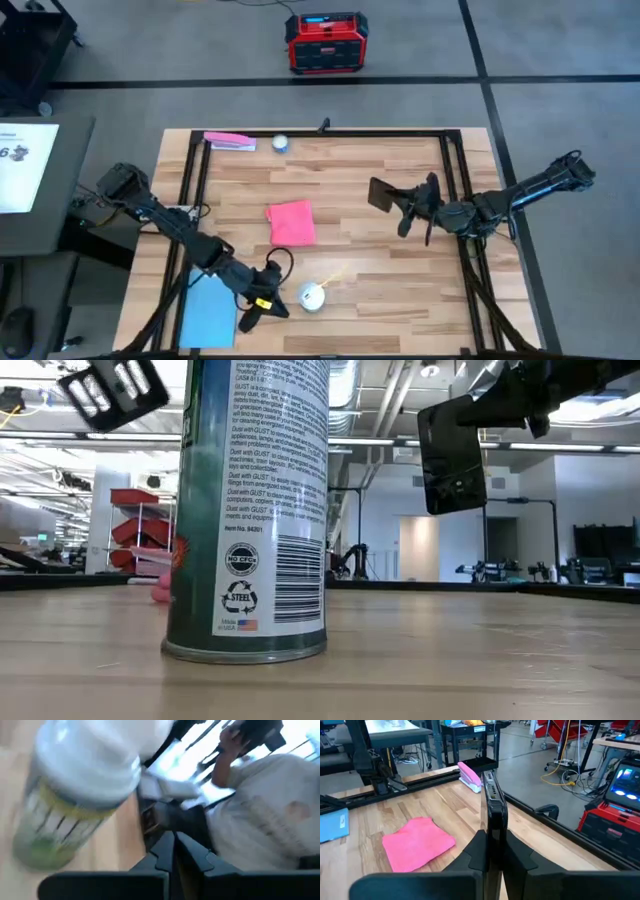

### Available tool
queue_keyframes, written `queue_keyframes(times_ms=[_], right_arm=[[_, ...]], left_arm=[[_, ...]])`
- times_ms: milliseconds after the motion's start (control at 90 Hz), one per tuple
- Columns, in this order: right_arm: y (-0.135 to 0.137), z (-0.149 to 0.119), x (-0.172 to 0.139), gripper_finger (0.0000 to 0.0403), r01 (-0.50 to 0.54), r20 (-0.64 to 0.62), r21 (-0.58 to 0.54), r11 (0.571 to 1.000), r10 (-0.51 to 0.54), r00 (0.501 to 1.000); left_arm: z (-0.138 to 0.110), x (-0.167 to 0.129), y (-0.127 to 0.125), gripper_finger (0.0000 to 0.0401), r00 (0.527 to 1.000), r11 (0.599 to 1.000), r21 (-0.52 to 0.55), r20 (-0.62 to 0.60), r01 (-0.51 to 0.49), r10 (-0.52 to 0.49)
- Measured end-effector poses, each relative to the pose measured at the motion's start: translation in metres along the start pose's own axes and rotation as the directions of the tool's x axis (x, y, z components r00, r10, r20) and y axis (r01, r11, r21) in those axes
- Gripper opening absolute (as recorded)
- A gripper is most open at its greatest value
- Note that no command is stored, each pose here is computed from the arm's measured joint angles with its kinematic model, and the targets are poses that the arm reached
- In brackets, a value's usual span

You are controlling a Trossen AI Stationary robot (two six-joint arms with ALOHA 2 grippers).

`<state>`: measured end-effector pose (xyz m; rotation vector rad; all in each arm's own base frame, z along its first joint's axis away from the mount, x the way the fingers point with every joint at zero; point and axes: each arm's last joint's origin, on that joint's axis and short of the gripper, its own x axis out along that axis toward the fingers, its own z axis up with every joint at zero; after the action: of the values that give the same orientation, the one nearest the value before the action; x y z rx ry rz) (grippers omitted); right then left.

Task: Apply microfiber cloth
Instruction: Spray the front of the black cellphone using the spray bottle

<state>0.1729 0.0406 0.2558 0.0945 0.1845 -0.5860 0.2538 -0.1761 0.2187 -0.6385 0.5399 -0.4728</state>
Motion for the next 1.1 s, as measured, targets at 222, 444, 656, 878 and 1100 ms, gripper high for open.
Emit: queue_keyframes(times_ms=[222, 444, 656, 878, 1100], right_arm=[[0.000, 0.000, 0.000, 0.0017, 0.000, 0.000, -0.001, 1.000, 0.000, 1.000], [0.000, 0.000, 0.000, 0.0017, 0.000, 0.000, -0.001, 1.000, 0.000, 1.000], [0.000, 0.000, 0.000, 0.0017, 0.000, 0.000, -0.001, 1.000, 0.000, 1.000], [0.000, 0.000, 0.000, 0.0017, 0.001, -0.002, -0.004, 1.000, -0.001, 1.000], [0.000, 0.000, 0.000, 0.0017, 0.001, -0.002, -0.004, 1.000, -0.001, 1.000]], left_arm=[[-0.017, 0.027, 0.019, 0.0000, 0.996, 0.989, -0.148, -0.085, 0.027, -0.040], [-0.014, 0.041, 0.043, 0.0000, 0.999, 0.984, -0.179, -0.047, 0.011, -0.020], [0.000, 0.038, 0.063, 0.0000, 0.998, 0.983, -0.175, -0.013, -0.062, 0.061], [0.006, 0.037, 0.072, 0.0000, 0.995, 0.984, -0.146, 0.019, -0.098, 0.102], [0.013, 0.035, 0.077, 0.0000, 0.988, 0.987, -0.088, 0.069, -0.132, 0.138]])
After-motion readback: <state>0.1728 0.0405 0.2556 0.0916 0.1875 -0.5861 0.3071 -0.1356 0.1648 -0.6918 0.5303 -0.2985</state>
